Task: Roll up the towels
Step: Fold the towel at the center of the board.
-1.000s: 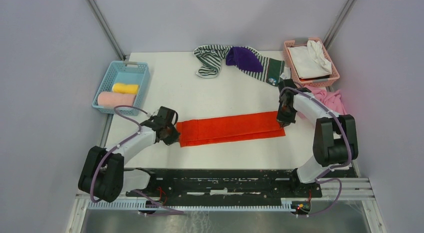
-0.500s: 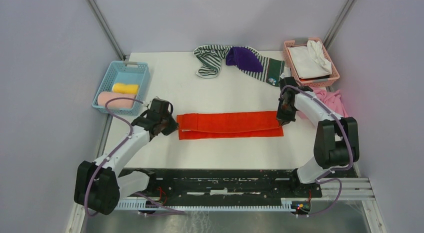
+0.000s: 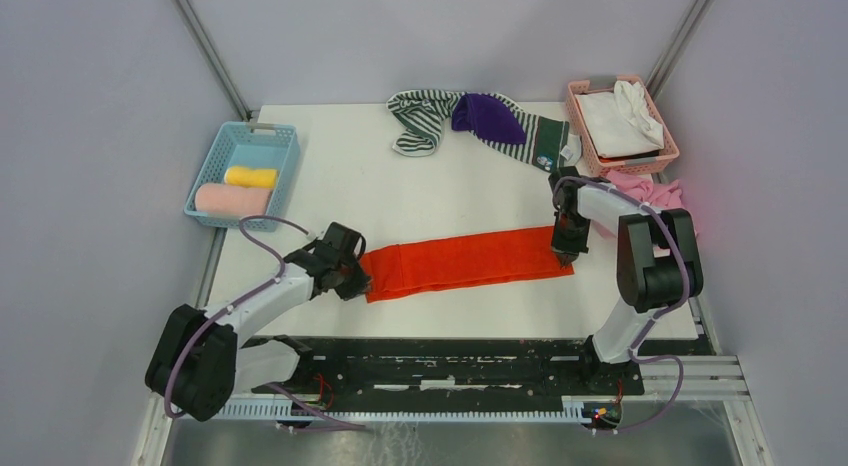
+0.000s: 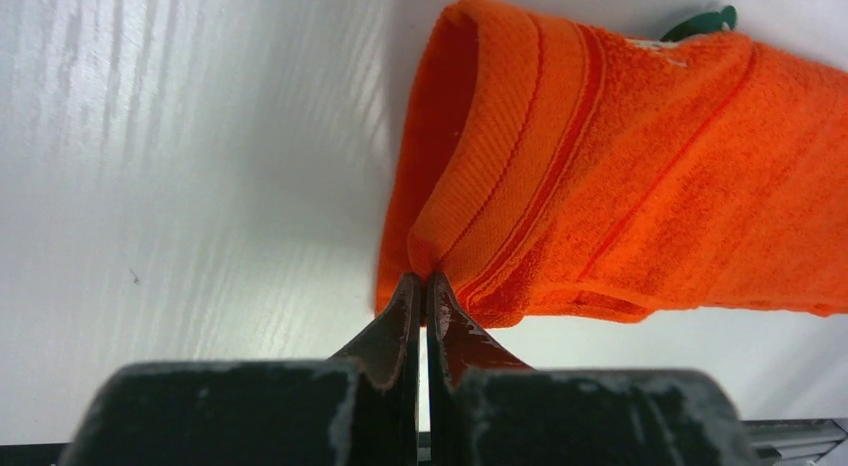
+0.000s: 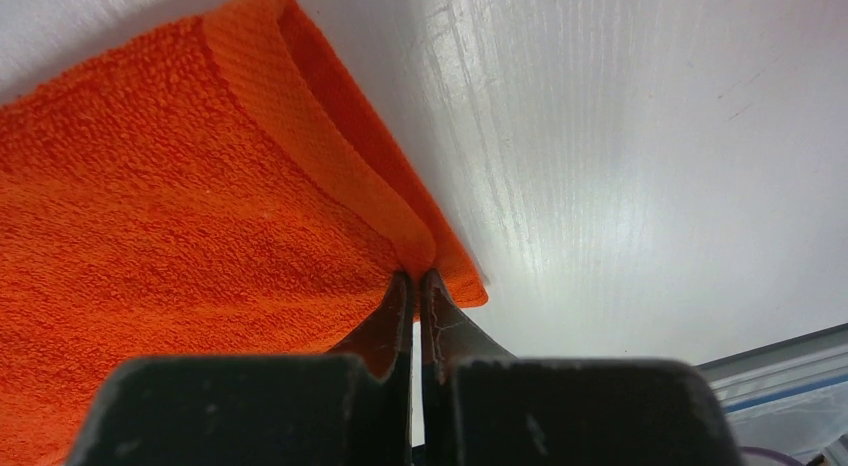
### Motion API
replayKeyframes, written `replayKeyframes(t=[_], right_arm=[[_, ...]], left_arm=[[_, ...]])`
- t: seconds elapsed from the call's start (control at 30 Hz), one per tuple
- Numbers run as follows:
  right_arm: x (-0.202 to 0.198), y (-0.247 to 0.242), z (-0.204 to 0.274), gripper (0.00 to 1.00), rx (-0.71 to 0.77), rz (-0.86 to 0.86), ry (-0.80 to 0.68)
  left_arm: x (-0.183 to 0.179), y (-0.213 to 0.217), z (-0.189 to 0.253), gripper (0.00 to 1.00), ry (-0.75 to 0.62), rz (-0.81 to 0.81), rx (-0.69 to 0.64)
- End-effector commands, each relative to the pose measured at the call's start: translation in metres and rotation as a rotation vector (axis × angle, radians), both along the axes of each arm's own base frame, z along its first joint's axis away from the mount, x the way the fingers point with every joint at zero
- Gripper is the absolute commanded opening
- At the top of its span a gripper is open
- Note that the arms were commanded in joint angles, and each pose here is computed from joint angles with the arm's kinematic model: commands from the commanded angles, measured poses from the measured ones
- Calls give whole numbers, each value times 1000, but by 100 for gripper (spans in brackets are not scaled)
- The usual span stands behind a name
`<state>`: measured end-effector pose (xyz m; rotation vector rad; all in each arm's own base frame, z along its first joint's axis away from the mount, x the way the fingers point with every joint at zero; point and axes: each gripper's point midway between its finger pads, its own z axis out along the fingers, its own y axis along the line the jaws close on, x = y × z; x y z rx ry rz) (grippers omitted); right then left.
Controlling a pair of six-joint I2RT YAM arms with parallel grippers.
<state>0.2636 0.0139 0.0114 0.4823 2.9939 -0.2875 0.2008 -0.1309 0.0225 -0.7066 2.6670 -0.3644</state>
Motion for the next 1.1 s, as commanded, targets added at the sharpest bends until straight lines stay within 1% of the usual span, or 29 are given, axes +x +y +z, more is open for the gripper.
replayKeyframes(t=[0.0, 0.13, 0.23, 0.33, 0.43, 0.67, 0.77, 0.83, 0.9, 0.97, 1.07], right_arm=[[4, -11, -14, 0, -61, -22, 2], [5, -10, -14, 0, -56, -25, 1], [4, -9, -15, 0, -56, -26, 4], [5, -9, -13, 0, -56, -31, -4], [7, -9, -9, 0, -55, -33, -17], [10, -11, -8, 0, -67, -42, -25], [12, -10, -8, 0, -62, -45, -31], [12, -11, -8, 0, -62, -46, -26], [11, -11, -10, 0, -61, -48, -21], [10, -12, -10, 0, -61, -51, -14], [6, -14, -9, 0, -55, -61, -1]], left_arm=[[6, -15, 23, 3, -64, 35, -70], [-9, -24, 29, 3, -45, 7, -95], [-16, -23, 30, 4, -49, 6, -87], [-24, -14, 14, 4, -16, 17, -44], [-31, -17, -4, 4, 33, 0, -49], [-44, -14, -38, 4, 131, -36, 17], [-32, -13, -35, 4, 110, -28, 51], [-15, 3, -28, 5, 77, -1, 164], [5, 20, -21, 5, 59, 19, 242], [24, 35, -18, 4, 55, 39, 268], [34, 52, -24, 3, 91, 53, 290]])
